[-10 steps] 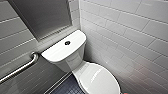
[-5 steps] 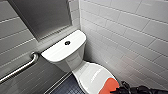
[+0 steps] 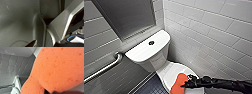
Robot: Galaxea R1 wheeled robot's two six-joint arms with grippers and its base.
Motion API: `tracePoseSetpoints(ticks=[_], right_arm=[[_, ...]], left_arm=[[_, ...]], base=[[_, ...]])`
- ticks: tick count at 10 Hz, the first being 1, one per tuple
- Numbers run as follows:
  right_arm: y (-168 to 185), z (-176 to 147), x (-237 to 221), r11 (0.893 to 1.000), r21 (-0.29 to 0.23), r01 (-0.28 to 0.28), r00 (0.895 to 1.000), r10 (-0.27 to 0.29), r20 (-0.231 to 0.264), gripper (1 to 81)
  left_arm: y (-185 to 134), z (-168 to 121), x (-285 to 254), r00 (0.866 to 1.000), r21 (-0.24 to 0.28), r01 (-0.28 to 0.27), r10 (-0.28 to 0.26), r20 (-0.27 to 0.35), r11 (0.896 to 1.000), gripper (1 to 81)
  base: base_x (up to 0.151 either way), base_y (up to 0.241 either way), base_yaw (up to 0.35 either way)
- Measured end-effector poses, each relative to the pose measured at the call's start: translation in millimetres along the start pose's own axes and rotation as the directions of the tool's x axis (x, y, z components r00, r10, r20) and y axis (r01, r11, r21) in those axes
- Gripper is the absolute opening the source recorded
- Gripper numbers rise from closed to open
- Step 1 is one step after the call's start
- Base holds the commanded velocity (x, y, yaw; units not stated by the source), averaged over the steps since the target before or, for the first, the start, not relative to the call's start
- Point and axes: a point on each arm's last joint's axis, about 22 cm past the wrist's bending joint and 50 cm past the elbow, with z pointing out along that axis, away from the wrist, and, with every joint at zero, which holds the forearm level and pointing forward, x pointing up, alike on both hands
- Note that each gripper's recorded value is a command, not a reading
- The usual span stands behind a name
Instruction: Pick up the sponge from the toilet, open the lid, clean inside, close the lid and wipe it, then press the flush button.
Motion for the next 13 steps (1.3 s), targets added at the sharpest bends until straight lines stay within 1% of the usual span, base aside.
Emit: tracePoseSetpoints(ticks=[2, 3, 4, 5, 7, 8, 10, 11, 13], right_arm=[[-23, 35, 23, 0.999, -0.006, 0.051, 0.999, -0.051, -0.004, 1.0], [-25, 50, 33, 0.998, -0.028, 0.065, 0.998, -0.065, -0.009, 1.0], [-23, 58, 43, 0.996, -0.049, 0.074, 0.997, -0.075, -0.021, 1.0], [-19, 73, 58, 0.993, -0.084, 0.087, 0.995, -0.091, -0.039, 1.0], [-21, 98, 72, 0.986, -0.126, 0.106, 0.992, -0.114, -0.056, 1.0], [-28, 110, 73, 0.984, -0.132, 0.121, 0.990, -0.130, -0.059, 1.0], [-39, 130, 55, 0.986, -0.109, 0.128, 0.990, -0.134, -0.050, 1.0], [-37, 132, 47, 0.987, -0.098, 0.124, 0.990, -0.130, -0.051, 1.0], [-17, 115, 34, 0.990, -0.096, 0.102, 0.993, -0.107, -0.047, 1.0]], left_arm=[[0, 0, 0, 1.000, 0.000, 0.001, -0.001, 0.000, 1.000, 81.1], [0, 0, 0, 1.000, 0.000, 0.001, -0.001, 0.000, 1.000, 81.1], [0, 0, 0, 1.000, 0.000, 0.001, -0.001, 0.000, 1.000, 81.1], [-2, 0, 0, 1.000, 0.004, 0.001, -0.001, 0.001, 1.000, 81.1], [-6, 0, -1, 1.000, 0.014, 0.002, -0.002, 0.002, 1.000, 81.1], [-5, 0, -1, 1.000, 0.013, 0.003, -0.003, 0.003, 1.000, 81.1], [-1, 2, -1, 1.000, 0.007, 0.002, -0.002, 0.003, 1.000, 81.1], [-2, 2, 0, 1.000, 0.008, 0.002, -0.002, 0.004, 1.000, 81.1], [-3, 2, -1, 1.000, 0.008, 0.001, -0.001, 0.006, 1.000, 81.1]], base=[[0.000, 0.000, 0.000], [0.000, 0.000, 0.000], [0.000, 0.000, 0.000], [0.000, 0.000, 0.000], [0.000, 0.000, 0.000], [0.000, 0.000, 0.000], [0.000, 0.000, 0.000], [0.000, 0.000, 0.000], [0.000, 0.000, 0.000]])
